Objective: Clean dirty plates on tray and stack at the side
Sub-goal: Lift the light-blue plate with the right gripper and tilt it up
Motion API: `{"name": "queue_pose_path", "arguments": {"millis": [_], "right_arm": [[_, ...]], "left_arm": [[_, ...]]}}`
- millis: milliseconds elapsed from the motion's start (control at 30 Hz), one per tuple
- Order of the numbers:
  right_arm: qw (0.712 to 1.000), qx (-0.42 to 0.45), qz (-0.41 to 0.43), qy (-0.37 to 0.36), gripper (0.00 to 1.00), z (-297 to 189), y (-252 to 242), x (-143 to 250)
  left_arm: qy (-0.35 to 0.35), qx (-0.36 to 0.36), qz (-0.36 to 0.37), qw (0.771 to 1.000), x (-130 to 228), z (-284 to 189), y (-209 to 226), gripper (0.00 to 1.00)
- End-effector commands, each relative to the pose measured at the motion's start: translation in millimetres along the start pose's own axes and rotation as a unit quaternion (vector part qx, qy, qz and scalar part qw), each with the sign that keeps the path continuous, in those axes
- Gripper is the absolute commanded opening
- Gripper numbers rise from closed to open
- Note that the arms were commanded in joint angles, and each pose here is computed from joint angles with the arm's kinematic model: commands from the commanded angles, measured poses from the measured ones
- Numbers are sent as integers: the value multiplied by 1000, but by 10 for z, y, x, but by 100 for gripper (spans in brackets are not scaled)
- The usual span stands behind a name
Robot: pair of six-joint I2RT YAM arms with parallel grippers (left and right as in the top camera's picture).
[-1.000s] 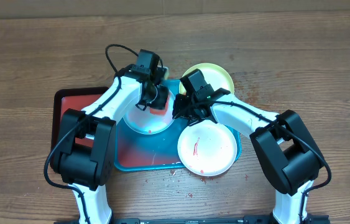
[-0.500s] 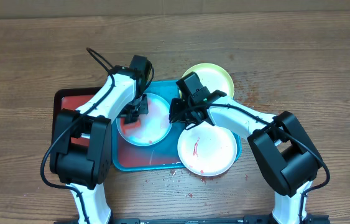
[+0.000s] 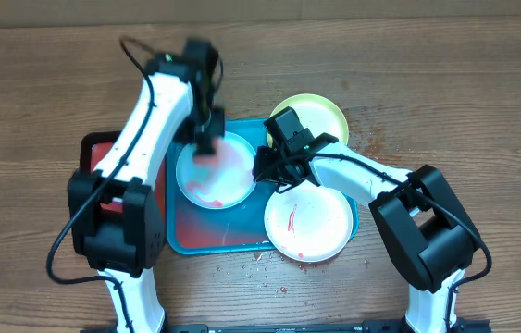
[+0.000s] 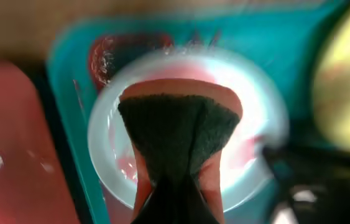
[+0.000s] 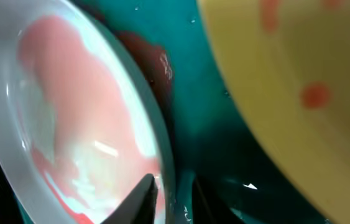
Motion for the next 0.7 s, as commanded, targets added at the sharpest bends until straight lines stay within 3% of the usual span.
{"name": "queue_pose_path", "arguments": {"millis": [0, 67, 133, 433, 667], "right_arm": [[1000, 14, -13, -19, 23, -11, 95, 14], [999, 16, -18, -23, 22, 2, 121, 31], [999, 15, -19, -26, 4, 5, 137, 33], [999, 2, -31, -43, 4, -164, 237, -5], [982, 79, -72, -158, 4, -780, 394, -66]], "left_arm": [[-44, 26, 5, 999, -141, -377, 4, 4], [-49, 26, 2, 998, -155, -453, 28, 4], [-45, 25, 0, 999, -143, -469, 47, 4], [-19, 1, -4, 1000, -56, -451, 122, 4], [-18, -1, -5, 1000, -57, -452, 137, 4]]}}
Point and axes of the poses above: each gripper's point midway between its finger pads, its own z axis out along the fingers, its own y axis along the line the jaws close on, x = y × z, the point moved 8 cm from there along -z, back along the fingers, and after that the axes turned 3 degrees about -z, right-handed, at the moved point
